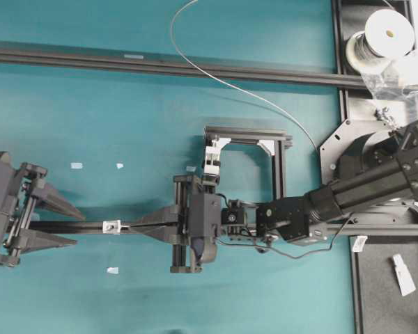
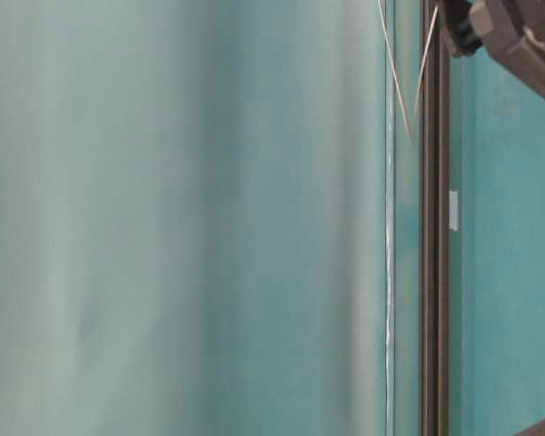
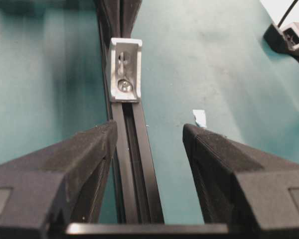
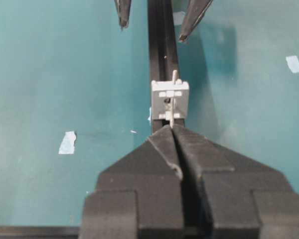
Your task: Insert the wire through the hole in the metal fitting.
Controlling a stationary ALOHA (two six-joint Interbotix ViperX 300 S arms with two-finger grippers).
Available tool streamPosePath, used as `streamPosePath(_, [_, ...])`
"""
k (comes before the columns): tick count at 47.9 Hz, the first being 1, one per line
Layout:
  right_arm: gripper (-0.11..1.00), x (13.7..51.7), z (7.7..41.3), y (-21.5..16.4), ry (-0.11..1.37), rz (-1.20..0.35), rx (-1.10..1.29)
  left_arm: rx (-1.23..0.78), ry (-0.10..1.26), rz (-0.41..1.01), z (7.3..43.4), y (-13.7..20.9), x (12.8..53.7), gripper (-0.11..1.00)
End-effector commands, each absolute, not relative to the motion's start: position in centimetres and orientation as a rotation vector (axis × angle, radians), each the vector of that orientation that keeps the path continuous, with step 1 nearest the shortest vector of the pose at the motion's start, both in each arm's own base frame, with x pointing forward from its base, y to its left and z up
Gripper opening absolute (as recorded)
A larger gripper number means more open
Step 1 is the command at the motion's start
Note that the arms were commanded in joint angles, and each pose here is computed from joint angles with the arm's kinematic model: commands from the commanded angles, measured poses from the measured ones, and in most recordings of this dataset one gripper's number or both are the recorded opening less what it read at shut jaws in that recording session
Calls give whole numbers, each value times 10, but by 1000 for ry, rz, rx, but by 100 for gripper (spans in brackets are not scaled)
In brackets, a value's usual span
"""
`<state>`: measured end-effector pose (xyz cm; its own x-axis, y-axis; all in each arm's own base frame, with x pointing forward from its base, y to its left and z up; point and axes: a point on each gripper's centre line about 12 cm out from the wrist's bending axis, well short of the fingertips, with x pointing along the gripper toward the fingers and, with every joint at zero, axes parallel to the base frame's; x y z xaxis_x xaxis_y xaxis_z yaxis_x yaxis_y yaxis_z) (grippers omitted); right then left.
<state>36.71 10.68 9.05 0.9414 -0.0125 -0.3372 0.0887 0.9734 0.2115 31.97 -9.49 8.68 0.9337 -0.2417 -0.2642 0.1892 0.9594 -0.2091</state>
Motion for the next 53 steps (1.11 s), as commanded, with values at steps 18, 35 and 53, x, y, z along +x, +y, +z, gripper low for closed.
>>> streamPosePath(18, [0, 384, 97, 109, 297, -42, 229, -178, 266, -226, 99, -96, 326, 12])
streamPosePath(35, [0, 385, 99, 110, 291, -27, 220, -184, 246, -194, 104, -88, 342, 12])
streamPosePath(53, [0, 383, 97, 110, 297, -28, 218, -144, 291, -190, 106, -90, 356, 12])
